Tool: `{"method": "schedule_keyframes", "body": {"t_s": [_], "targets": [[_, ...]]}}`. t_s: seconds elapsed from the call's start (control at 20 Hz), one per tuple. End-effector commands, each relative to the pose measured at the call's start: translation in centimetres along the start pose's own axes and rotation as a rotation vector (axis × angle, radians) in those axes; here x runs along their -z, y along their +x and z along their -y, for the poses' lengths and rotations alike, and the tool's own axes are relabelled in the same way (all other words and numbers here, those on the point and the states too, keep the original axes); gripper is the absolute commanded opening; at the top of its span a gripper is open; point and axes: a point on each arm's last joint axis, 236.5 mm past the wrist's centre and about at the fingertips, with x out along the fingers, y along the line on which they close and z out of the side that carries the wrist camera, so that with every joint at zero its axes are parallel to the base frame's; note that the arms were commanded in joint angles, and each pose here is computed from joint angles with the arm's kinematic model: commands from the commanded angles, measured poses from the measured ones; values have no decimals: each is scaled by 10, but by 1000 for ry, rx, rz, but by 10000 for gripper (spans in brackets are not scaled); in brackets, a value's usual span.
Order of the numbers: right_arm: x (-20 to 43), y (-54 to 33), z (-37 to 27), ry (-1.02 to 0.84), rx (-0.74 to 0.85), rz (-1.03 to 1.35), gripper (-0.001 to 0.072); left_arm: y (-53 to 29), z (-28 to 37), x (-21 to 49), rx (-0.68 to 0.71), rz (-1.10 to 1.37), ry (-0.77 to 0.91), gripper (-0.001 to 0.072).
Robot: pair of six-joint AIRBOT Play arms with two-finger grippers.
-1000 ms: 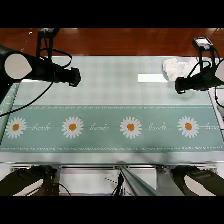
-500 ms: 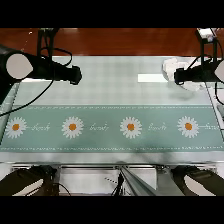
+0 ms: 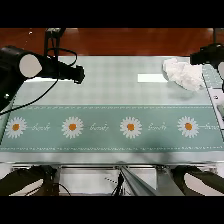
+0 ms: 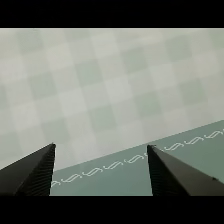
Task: Fold the shirts.
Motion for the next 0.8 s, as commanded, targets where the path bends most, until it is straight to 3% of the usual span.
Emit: {"method": "schedule_keyframes", "body": {"t_s": [0.0, 0.2, 0.3, 0.5, 0.75], "targets": [[44, 47, 42, 241, 62, -55, 604, 7, -1, 3, -5, -14, 6, 704], [128, 87, 67, 833, 82, -214, 604, 7, 0, 3, -4, -14, 7, 704], [158, 102, 65, 988, 76, -272, 603, 7, 0, 3, -3, -14, 7, 704], [189, 130, 38, 1026, 54, -335, 603, 7, 0, 3, -1, -15, 6, 704], [173, 167, -10, 998, -20, -230, 570, 7, 1, 3, 0, -15, 6, 704]]}}
